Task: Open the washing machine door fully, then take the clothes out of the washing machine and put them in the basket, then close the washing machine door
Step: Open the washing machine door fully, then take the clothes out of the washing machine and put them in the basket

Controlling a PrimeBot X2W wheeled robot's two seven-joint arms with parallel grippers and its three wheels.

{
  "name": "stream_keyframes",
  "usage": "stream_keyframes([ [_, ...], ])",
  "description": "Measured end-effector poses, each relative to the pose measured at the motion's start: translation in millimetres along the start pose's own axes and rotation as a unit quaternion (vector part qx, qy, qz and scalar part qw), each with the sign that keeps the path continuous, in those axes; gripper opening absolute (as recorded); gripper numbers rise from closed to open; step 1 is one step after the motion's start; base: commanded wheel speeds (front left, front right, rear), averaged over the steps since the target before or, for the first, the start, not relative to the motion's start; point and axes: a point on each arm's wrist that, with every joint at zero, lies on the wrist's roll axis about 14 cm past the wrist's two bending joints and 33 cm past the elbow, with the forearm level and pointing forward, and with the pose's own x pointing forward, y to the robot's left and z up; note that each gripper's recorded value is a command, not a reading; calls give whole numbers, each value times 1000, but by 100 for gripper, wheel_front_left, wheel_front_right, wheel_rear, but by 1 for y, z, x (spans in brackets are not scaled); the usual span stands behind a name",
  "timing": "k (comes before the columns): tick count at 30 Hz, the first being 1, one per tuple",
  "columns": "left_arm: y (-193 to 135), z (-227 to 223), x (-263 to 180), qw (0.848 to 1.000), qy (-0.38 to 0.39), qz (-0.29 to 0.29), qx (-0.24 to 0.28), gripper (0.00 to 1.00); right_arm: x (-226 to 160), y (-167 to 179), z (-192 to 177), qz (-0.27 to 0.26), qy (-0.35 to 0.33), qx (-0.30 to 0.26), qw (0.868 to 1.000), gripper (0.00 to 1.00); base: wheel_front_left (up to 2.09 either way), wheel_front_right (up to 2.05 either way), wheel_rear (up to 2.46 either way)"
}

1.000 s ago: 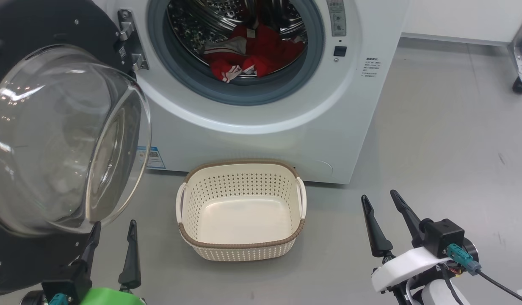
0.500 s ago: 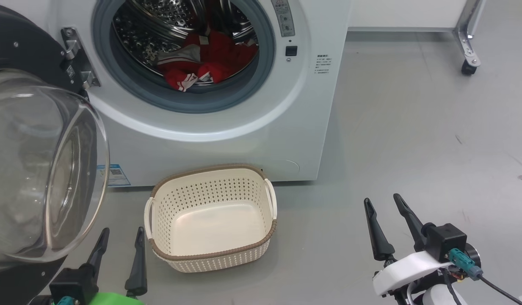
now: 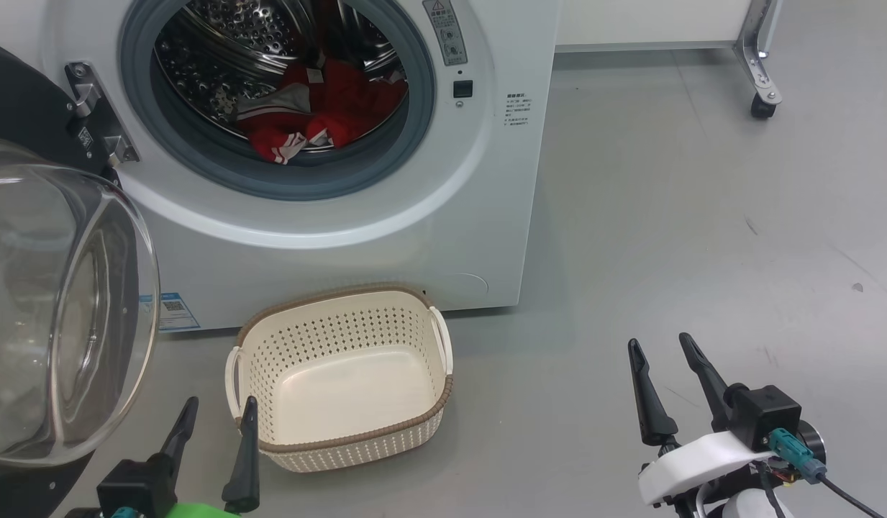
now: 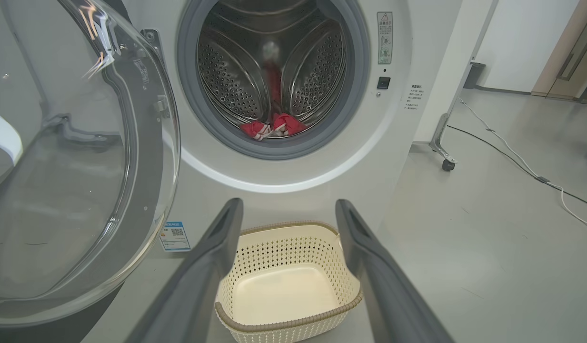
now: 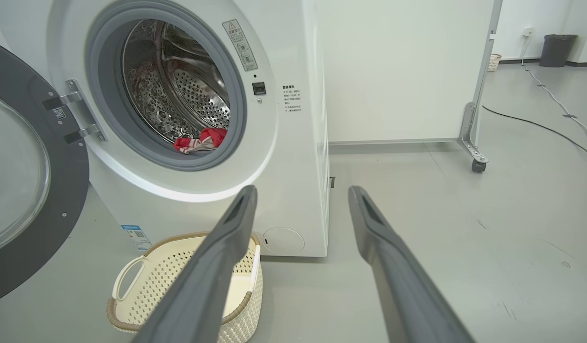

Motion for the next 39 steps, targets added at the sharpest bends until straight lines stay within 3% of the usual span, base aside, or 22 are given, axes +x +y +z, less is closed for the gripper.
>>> stream_keyframes([
  [39, -4, 4, 2, 1000, -2, -6, 14, 100, -3, -2, 0, -6, 0, 2, 1000, 100, 17, -17, 0],
])
